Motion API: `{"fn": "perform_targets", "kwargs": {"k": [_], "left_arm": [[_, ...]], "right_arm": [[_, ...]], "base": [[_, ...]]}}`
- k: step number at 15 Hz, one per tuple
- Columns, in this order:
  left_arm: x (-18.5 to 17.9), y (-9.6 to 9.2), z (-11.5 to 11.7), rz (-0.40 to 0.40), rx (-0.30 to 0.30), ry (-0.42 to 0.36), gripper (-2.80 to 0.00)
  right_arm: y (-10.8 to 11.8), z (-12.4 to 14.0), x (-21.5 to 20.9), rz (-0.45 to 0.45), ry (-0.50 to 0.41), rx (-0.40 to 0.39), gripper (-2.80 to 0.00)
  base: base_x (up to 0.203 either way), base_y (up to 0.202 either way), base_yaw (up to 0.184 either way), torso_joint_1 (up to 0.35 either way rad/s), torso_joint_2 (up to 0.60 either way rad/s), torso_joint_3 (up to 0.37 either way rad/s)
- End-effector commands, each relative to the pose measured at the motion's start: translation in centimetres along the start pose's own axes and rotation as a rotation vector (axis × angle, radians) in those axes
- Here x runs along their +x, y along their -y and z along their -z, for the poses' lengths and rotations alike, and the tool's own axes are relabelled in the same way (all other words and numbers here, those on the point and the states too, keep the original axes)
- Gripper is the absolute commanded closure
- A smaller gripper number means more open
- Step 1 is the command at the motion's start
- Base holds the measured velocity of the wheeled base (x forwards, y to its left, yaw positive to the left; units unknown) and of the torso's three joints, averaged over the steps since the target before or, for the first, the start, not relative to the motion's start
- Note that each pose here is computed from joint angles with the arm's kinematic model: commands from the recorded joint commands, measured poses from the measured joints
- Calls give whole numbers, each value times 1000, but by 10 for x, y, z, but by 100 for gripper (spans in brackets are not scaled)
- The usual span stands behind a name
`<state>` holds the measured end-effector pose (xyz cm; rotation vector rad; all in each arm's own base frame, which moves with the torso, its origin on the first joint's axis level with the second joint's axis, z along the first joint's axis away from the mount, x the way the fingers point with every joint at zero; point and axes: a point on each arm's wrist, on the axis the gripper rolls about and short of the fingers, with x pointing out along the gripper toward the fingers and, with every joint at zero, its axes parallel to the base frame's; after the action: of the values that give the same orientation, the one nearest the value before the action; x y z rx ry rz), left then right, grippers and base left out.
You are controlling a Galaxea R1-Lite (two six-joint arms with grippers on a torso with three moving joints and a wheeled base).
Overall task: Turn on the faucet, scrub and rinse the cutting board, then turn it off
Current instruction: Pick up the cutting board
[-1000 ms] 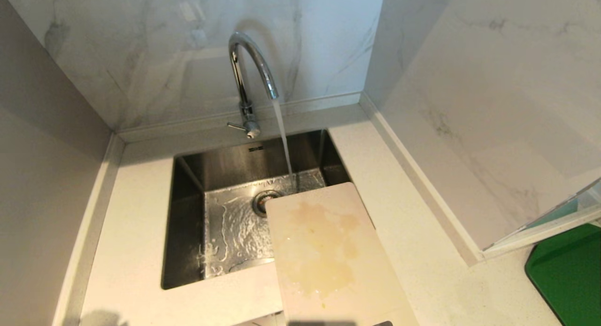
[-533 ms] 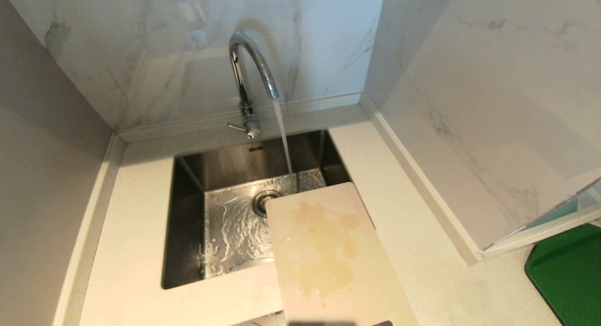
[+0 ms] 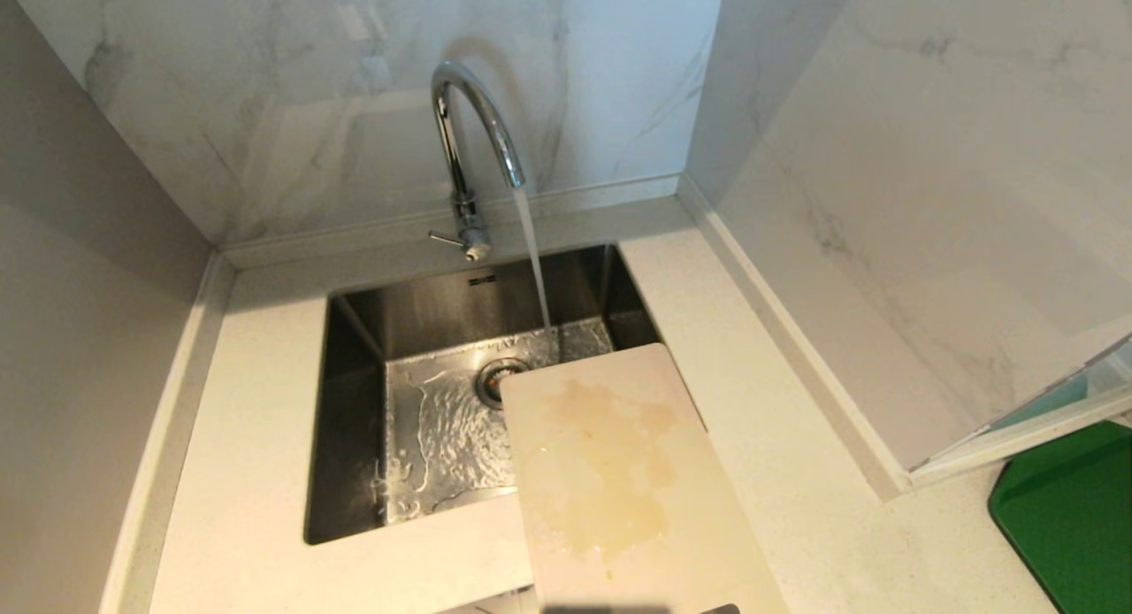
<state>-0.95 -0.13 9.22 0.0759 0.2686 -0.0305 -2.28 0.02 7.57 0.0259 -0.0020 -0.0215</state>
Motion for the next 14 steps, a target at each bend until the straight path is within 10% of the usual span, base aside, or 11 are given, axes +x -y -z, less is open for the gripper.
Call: {"fn": "perform_targets", "kwargs": {"k": [1, 14], "left_arm": [[5, 0, 13, -38, -3, 48, 0], [-8, 1, 20, -47, -50, 271, 0]], "right_arm": [[0, 0, 0, 0, 0, 0, 0], [0, 0, 0, -1, 0, 0, 0]], "base": [[0, 0, 0, 0, 0, 0], [0, 0, 0, 0, 0, 0]]}}
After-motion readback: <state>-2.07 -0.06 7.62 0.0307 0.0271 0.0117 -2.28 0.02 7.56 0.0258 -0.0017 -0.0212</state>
